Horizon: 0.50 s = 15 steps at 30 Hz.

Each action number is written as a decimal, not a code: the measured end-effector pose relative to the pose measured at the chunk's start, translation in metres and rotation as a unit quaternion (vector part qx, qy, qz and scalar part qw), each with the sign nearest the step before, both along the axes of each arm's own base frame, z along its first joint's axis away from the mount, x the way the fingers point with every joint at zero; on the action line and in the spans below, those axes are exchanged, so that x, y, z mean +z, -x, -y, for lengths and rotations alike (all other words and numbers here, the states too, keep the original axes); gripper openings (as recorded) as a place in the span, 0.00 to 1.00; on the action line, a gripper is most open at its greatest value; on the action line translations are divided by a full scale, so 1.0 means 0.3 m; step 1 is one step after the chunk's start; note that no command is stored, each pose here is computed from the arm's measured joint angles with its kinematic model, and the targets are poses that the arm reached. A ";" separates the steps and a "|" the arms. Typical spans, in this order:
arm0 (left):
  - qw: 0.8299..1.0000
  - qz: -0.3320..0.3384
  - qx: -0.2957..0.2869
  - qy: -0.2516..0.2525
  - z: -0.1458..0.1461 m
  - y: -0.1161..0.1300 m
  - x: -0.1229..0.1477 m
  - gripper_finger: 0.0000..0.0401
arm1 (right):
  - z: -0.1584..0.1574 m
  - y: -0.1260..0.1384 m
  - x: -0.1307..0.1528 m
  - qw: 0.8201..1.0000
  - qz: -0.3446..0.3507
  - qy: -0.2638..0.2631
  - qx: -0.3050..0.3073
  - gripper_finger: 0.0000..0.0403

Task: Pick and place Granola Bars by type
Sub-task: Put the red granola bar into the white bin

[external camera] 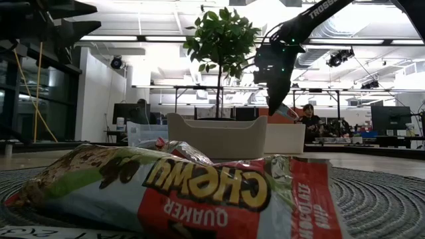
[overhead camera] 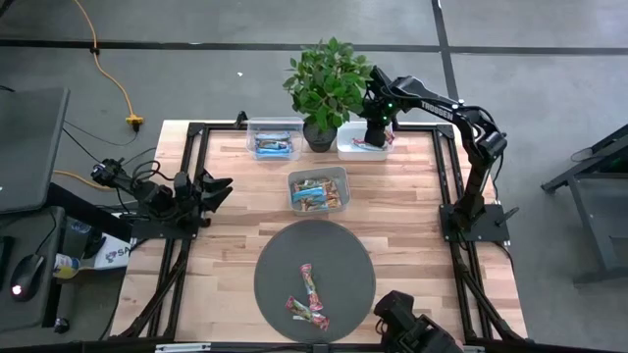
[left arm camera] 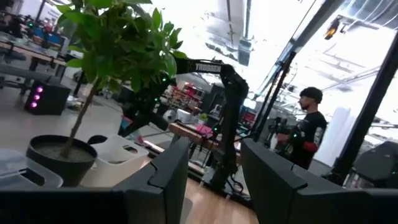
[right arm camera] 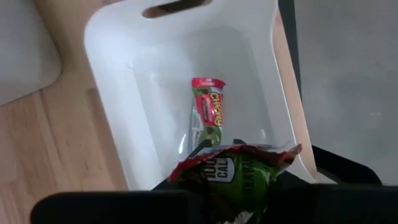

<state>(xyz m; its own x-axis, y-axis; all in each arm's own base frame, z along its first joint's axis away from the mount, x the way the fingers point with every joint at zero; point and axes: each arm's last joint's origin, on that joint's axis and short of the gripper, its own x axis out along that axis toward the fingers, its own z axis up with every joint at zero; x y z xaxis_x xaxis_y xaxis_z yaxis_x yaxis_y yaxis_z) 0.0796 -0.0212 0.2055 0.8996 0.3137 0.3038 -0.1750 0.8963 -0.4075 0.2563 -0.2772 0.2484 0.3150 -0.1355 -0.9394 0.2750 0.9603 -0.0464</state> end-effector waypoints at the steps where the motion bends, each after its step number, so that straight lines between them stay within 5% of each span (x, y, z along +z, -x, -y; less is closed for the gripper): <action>1: 1.000 -0.001 0.001 0.000 0.000 0.000 -0.001 0.36 | 0.000 0.001 0.000 1.000 -0.003 0.002 -0.002 0.12; 15: 1.000 -0.001 0.000 0.003 0.000 -0.001 -0.002 0.36 | 0.004 0.002 0.000 1.000 -0.009 0.008 -0.027 0.27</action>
<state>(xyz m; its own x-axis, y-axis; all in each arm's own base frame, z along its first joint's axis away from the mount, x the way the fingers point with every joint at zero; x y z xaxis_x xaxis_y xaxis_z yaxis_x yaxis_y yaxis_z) 0.0798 -0.0213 0.2048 0.9005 0.3152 0.2996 -0.1758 0.8940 -0.4122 0.2558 -0.2784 0.2485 0.2901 -0.1674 -0.9422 0.3245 0.9435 -0.0677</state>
